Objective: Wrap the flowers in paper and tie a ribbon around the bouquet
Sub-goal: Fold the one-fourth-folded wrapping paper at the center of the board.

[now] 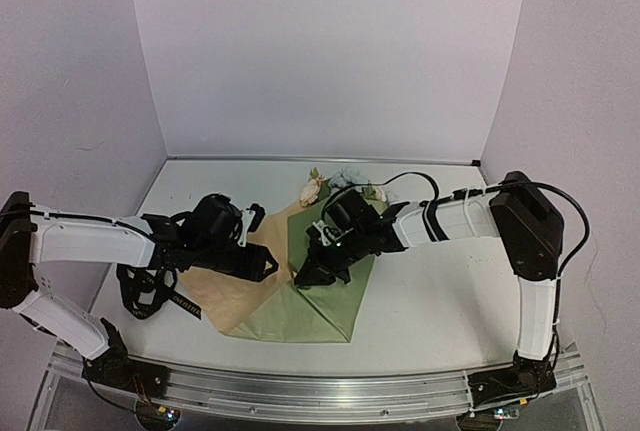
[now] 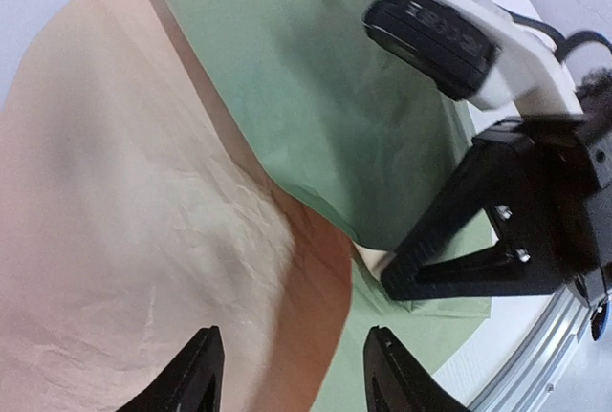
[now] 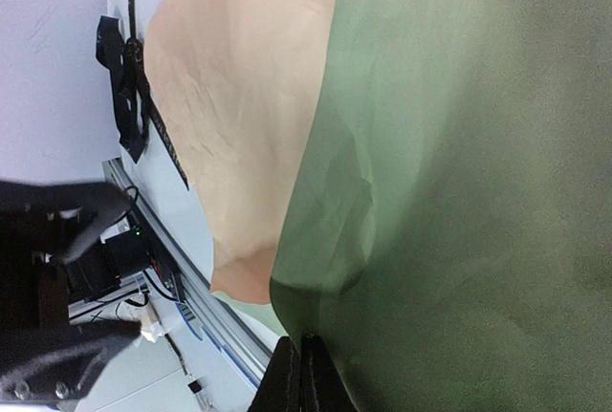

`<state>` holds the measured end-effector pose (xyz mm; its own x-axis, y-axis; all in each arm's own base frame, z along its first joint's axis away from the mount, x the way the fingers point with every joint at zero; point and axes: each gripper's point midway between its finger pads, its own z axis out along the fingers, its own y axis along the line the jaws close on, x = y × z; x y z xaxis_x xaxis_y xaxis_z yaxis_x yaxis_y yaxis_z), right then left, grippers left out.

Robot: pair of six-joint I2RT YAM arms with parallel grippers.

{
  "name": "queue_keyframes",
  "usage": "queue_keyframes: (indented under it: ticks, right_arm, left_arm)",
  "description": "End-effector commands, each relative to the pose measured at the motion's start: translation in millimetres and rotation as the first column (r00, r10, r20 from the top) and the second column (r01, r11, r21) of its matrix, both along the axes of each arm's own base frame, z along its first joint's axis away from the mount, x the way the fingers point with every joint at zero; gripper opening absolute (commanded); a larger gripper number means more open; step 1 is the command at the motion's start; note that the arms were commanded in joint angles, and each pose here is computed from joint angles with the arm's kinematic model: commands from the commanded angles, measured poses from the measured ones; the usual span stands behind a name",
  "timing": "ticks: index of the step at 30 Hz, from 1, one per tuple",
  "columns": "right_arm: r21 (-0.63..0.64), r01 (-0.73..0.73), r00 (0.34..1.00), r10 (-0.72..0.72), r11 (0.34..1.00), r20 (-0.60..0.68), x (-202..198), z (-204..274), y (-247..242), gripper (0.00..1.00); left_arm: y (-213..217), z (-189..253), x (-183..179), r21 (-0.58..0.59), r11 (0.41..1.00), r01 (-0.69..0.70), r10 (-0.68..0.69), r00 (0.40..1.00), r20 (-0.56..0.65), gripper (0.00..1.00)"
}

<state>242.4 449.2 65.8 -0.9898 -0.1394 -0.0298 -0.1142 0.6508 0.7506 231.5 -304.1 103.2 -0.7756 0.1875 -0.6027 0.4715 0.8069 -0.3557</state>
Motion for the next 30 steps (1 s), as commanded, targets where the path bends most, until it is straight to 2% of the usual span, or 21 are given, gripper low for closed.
queue_keyframes:
  ticks: [1, 7, 10, 16, 30]
  right_arm:
    - [0.086, -0.029, 1.0, 0.029, 0.996, 0.0, 1, 20, 17, 0.0]
    - [0.115, -0.041, 0.999, 0.044, 0.992, -0.025, -3, 22, 22, 0.0]
    - [0.122, -0.048, 0.998, 0.053, 0.991, -0.034, -4, 23, 23, 0.0]
    - [0.131, -0.052, 0.996, 0.061, 0.99, -0.066, -5, 21, 27, 0.0]
    - [0.104, -0.038, 0.995, 0.047, 0.994, -0.09, -4, 7, 25, 0.0]
  left_arm:
    - [3, 7, 18, -0.109, 0.994, -0.005, -0.005, 0.995, -0.097, 0.55]
    - [-8, -4, 38, -0.157, 0.986, 0.055, -0.081, 0.984, -0.157, 0.65]
    - [-15, -15, 45, -0.179, 0.981, 0.075, -0.11, 0.975, -0.192, 0.67]
    - [-31, -17, 58, -0.225, 0.97, 0.095, -0.138, 0.973, -0.183, 0.69]
    - [-23, -7, 62, -0.298, 0.954, 0.048, -0.105, 0.978, -0.181, 0.51]
